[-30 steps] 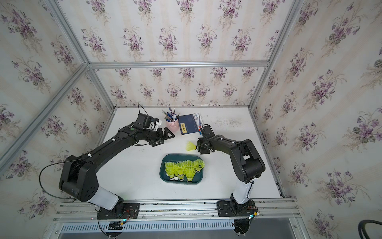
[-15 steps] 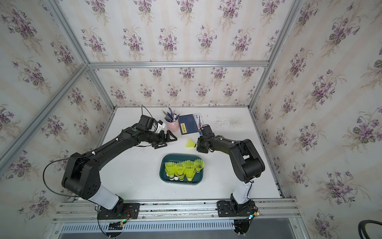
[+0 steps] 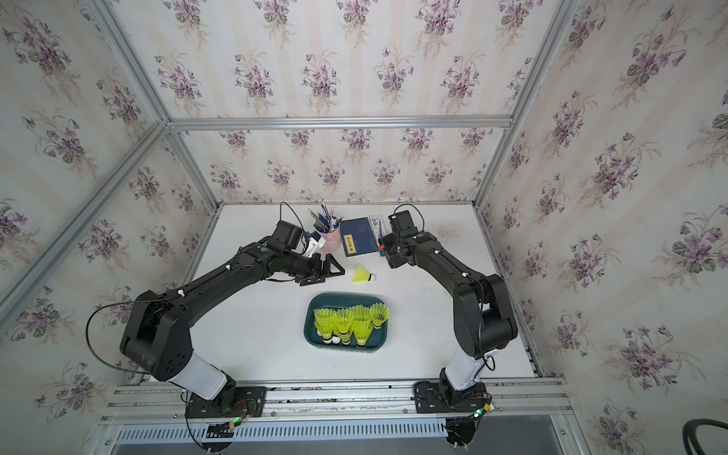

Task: Put the shuttlecocks into the storage box
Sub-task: Pick up the shuttlecock at the center of the board.

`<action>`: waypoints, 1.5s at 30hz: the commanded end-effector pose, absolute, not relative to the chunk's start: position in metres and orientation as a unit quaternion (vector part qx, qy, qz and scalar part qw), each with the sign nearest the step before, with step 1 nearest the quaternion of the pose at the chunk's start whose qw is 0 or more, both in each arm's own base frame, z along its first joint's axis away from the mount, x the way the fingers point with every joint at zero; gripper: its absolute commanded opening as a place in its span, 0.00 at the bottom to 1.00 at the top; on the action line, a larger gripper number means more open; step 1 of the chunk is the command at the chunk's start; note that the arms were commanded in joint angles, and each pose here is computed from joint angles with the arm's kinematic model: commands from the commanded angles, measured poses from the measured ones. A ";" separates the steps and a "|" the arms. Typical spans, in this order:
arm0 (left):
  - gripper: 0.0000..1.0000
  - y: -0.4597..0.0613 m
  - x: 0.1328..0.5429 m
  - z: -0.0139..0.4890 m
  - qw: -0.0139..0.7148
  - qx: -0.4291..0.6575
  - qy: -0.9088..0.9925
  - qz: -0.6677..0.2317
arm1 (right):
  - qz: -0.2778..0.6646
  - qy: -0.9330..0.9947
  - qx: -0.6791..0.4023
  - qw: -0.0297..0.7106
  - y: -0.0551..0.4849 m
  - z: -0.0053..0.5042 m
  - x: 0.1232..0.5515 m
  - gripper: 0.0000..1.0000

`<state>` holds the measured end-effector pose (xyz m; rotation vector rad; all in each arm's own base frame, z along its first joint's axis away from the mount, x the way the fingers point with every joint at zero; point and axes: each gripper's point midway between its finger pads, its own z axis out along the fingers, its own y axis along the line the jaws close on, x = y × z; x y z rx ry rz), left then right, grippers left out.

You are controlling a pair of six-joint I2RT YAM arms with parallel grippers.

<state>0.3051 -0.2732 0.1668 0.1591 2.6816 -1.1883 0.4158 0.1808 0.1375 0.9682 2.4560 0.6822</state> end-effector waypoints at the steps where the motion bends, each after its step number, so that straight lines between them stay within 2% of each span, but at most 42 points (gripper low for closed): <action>1: 0.99 -0.272 0.294 0.171 0.107 0.083 0.908 -0.397 | 0.106 0.966 0.022 0.234 0.164 0.125 0.394 0.60; 3: 0.99 -0.273 0.289 0.172 0.108 0.094 0.906 -0.397 | 0.073 0.968 -0.073 0.230 0.158 0.120 0.384 0.60; 6: 0.99 -0.276 0.284 0.170 0.104 0.101 0.907 -0.396 | 0.054 0.962 -0.153 0.219 0.156 0.113 0.373 0.62; 16: 0.99 -0.284 0.297 0.166 0.139 0.055 0.918 -0.366 | 0.025 0.913 -0.353 0.201 0.197 0.068 0.354 0.59; 25: 0.99 -0.274 0.323 0.144 0.151 0.015 0.941 -0.302 | 0.039 0.897 -0.397 0.193 0.213 0.051 0.367 0.58; 30: 0.99 -0.267 0.337 0.138 0.188 -0.006 0.940 -0.284 | 0.043 0.887 -0.422 0.181 0.219 0.040 0.369 0.58; 36: 0.99 -0.270 0.344 0.137 0.211 -0.028 0.928 -0.307 | 0.034 0.884 -0.434 0.171 0.223 0.029 0.372 0.57; 45: 0.99 -0.265 0.349 0.133 0.203 -0.037 0.927 -0.312 | 0.034 0.897 -0.410 0.159 0.230 0.019 0.380 0.49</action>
